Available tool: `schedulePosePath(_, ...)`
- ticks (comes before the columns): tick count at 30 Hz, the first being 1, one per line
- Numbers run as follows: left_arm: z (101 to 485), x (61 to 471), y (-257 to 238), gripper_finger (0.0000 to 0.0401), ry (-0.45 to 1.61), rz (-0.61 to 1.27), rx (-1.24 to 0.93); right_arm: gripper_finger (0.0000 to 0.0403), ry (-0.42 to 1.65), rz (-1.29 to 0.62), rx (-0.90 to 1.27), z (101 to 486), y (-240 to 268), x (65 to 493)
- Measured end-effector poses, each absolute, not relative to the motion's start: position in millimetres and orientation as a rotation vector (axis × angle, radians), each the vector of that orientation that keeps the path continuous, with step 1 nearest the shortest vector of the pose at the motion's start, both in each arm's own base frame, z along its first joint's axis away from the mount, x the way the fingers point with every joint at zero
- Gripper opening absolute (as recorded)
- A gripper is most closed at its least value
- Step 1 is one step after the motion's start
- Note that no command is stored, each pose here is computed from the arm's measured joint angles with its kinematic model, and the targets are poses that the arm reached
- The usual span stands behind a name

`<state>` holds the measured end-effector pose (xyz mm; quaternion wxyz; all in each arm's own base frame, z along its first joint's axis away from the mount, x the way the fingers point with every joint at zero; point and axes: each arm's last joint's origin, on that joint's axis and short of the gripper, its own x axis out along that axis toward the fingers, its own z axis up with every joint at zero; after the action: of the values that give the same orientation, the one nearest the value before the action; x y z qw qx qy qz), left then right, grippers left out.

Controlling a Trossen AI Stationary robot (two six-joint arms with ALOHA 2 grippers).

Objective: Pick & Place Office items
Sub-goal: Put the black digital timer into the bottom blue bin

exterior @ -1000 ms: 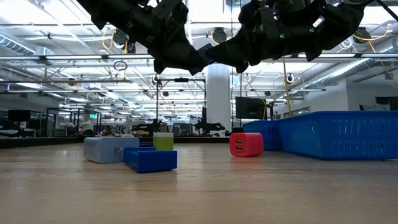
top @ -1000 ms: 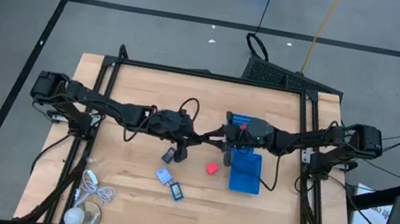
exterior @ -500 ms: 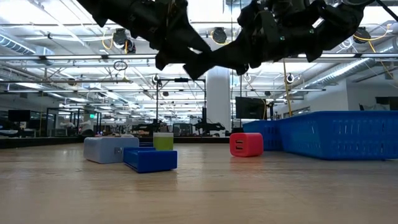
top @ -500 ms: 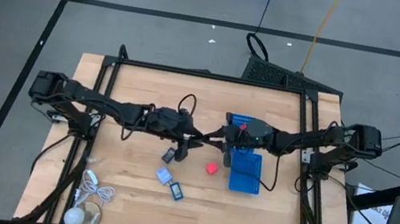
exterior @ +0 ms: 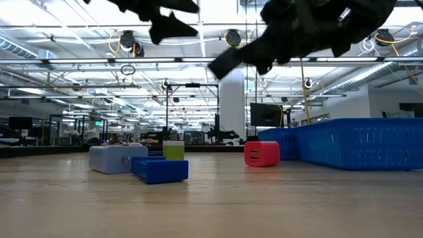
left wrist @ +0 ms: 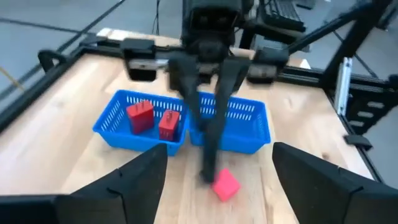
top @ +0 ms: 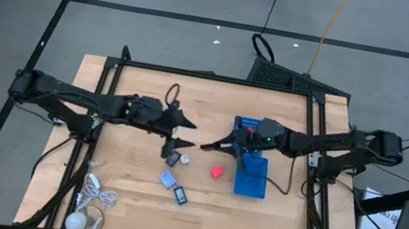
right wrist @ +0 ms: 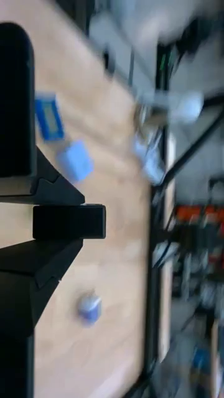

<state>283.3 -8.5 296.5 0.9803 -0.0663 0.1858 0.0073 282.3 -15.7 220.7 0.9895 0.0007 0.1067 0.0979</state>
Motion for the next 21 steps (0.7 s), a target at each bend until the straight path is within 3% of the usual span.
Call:
schedulePosePath(7, 315.4, 261.6, -20.7, 0.0297, 0.298, -0.052, -0.026, 0.0058, 0.264, 0.357, 0.055, 241.9, 1.3, 256.7)
schedulePosePath(21, 278.3, 236.6, -20.0, 0.0296, 0.157, -0.059, -0.012, 0.0058, 0.691, 0.353, 0.341, 242.6, 21.8, 192.1)
